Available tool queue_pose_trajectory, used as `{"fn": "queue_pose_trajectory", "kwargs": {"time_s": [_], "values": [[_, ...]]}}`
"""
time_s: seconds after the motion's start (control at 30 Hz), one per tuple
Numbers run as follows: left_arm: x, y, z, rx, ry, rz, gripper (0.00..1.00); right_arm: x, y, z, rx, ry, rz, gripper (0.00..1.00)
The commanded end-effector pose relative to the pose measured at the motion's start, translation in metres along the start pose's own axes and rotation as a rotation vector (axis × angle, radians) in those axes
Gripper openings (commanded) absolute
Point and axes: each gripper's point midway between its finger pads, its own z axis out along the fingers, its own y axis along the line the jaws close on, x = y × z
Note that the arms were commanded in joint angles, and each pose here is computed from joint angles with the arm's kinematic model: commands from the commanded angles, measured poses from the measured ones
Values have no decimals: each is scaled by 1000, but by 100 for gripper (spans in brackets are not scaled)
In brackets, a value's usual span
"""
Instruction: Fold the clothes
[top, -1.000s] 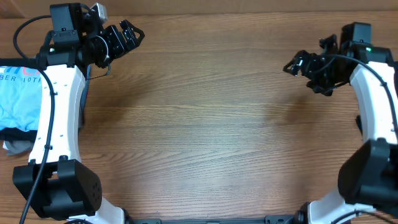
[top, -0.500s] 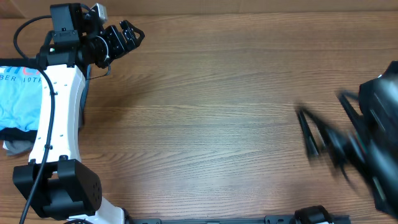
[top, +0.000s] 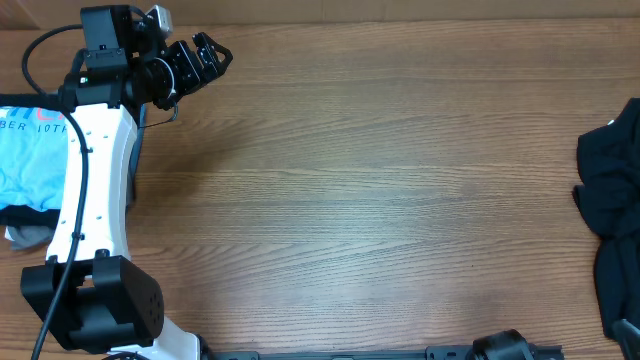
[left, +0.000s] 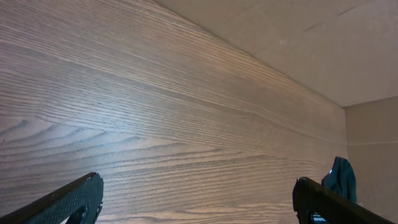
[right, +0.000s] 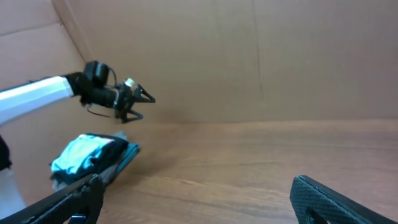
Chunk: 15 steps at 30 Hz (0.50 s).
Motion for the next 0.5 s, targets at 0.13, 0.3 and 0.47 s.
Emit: {"fn": "queue_pose_trajectory", "kwargs": {"time_s": [0.13, 0.3, 0.47], "values": [[0, 2, 1, -7, 1, -5, 100, 31, -16, 18, 57, -29, 2, 100], [1, 3, 1, -7, 2, -6, 100, 28, -25, 58, 42, -165, -19, 100], [0, 2, 1, -7, 1, -6, 100, 31, -39, 114, 20, -286, -38, 100]]}}
